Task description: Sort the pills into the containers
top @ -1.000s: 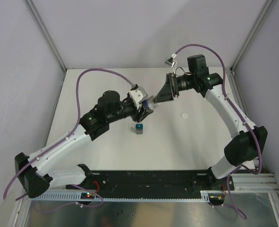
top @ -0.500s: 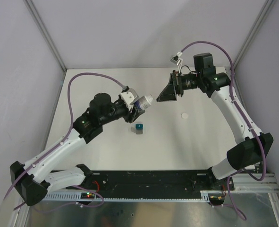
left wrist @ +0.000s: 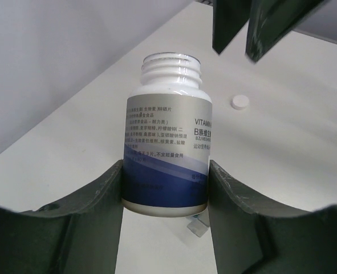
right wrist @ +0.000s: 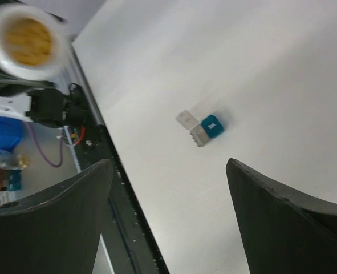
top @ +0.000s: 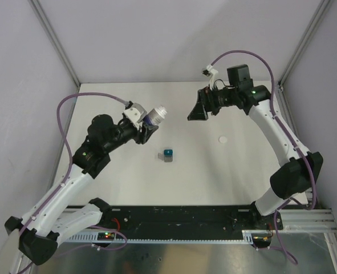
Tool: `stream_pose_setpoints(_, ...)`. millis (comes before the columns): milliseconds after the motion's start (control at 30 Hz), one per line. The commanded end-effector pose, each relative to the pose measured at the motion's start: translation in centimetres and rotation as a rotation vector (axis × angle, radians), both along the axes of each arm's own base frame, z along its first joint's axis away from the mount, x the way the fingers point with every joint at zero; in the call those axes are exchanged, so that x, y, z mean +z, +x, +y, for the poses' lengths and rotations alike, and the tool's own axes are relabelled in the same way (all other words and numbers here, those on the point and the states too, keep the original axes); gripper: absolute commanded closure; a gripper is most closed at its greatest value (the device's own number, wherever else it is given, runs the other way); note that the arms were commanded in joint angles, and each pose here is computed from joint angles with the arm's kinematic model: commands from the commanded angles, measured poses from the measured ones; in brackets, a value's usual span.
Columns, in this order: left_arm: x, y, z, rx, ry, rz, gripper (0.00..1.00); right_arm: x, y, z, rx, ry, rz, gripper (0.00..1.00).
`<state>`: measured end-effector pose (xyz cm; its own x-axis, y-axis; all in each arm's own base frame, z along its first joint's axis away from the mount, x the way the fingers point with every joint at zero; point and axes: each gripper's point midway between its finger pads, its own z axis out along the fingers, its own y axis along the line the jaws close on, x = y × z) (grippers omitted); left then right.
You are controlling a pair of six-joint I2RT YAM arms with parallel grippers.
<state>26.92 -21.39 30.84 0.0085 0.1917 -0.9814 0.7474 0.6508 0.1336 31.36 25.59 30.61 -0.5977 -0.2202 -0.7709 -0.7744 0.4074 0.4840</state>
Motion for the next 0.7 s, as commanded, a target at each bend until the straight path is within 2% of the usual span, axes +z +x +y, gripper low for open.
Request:
stream_pose_setpoints(0, 2.8, 0.2, 1.5, 0.051, -0.078, -0.056, 1.0, -3.9, 2.5, 0.8, -0.031, -0.141, -0.061, 0.14)
stream_pose_setpoints(267, 6.1, 1.2, 4.2, 0.151, -0.158, -0.082, 1.0, -11.8, 4.2, 3.6, 0.012, -0.316, -0.061, 0.16)
stream_pose_setpoints(400, 6.8, 1.4, 4.6, 0.163, -0.168, -0.084, 1.0, -15.4, 3.1, 5.4, 0.103, -0.417, -0.101, 0.16)
stream_pose_setpoints(667, 7.0, 1.3, 3.9, 0.126, -0.182, -0.064, 1.0, -19.4, 0.1, 8.3, 0.287, -0.514, -0.175, 0.16)
